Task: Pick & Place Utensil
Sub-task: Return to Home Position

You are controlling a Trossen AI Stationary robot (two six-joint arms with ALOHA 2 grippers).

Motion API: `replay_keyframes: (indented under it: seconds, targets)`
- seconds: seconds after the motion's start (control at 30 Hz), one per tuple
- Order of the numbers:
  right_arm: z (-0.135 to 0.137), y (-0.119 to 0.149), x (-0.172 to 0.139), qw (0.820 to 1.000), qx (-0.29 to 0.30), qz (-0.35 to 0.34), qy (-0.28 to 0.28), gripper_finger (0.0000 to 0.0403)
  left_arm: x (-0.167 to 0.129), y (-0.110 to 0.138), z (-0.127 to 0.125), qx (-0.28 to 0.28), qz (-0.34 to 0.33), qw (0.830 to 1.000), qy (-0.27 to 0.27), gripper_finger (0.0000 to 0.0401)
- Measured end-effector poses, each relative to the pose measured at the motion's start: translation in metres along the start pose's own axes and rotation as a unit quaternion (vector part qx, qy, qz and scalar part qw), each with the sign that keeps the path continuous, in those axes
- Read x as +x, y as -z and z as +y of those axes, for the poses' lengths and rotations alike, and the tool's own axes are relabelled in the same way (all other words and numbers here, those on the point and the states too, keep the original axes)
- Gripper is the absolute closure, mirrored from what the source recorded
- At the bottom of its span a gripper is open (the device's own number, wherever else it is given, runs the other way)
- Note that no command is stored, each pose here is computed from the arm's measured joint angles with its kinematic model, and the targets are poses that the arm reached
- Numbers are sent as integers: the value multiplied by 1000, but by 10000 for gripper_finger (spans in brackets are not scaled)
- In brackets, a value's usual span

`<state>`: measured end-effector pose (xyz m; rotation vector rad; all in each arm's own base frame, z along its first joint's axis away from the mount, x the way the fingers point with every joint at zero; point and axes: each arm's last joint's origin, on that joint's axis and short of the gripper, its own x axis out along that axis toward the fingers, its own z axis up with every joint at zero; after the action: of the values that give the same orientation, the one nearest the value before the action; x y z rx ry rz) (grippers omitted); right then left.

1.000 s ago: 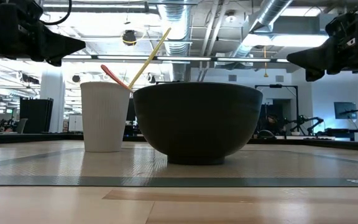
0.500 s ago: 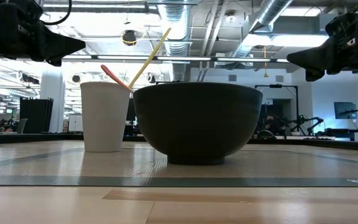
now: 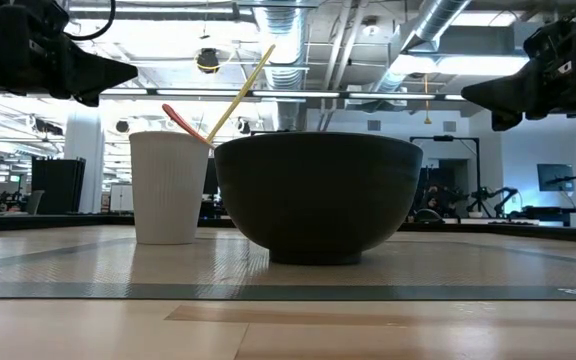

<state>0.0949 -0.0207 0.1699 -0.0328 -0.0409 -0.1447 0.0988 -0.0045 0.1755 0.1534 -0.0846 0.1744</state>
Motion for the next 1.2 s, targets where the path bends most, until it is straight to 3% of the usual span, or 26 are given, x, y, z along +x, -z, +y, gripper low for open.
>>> replay_keyframes:
  seconds: [1.2]
  targets:
    - [0,0,0,1000,0,0,0,402,8,11,-4,19,61,998,11,389]
